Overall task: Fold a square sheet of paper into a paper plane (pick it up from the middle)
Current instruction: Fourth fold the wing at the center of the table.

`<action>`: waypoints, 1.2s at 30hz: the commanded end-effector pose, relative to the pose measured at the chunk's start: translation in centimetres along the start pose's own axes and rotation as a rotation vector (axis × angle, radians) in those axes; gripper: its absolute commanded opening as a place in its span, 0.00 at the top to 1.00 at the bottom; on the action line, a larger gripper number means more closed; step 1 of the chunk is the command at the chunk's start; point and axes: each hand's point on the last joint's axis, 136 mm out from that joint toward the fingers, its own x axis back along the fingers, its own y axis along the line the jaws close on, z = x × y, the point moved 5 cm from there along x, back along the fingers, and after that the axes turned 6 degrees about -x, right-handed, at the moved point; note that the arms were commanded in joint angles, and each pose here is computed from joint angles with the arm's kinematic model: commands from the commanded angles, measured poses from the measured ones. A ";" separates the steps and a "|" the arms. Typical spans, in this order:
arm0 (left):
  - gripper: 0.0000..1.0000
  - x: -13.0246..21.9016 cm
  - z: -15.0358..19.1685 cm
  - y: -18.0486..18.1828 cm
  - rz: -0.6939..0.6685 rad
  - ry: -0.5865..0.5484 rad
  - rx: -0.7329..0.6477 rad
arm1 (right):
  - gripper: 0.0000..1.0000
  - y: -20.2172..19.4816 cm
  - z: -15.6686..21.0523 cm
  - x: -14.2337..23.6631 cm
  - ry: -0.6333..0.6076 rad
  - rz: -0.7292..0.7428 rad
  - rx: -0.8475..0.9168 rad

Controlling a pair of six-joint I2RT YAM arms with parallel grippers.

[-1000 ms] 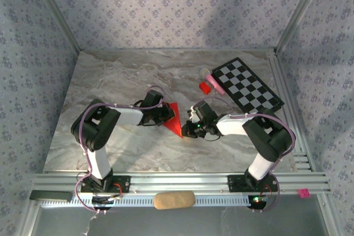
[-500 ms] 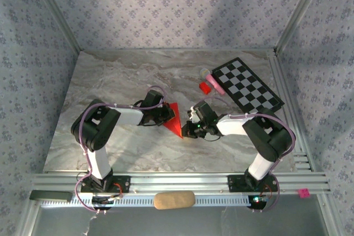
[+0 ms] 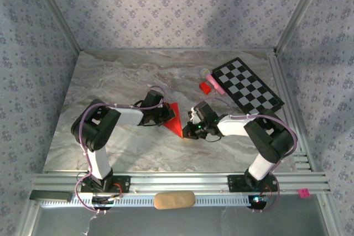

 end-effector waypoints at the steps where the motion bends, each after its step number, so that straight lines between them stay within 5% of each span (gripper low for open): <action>1: 0.98 -0.4 1.2 3.7 -0.144 0.024 0.039 | 0.93 -3.3 3.3 -0.2 0.129 0.133 -0.071; 9: 0.98 -0.4 1.2 3.7 -0.144 0.022 0.038 | 0.90 -4.1 3.7 0.3 0.130 0.242 -0.054; 19: 0.98 -0.4 1.6 3.8 -0.149 0.035 0.015 | 0.80 1.8 -0.6 4.2 -0.082 0.059 0.023; 28: 0.99 -0.6 1.6 3.6 -0.144 0.036 0.011 | 0.94 6.0 -3.4 2.4 -0.058 -0.145 0.047; 36: 0.99 -0.6 1.6 3.6 -0.146 0.040 0.010 | 0.97 5.0 -3.8 -0.3 -0.019 -0.105 0.007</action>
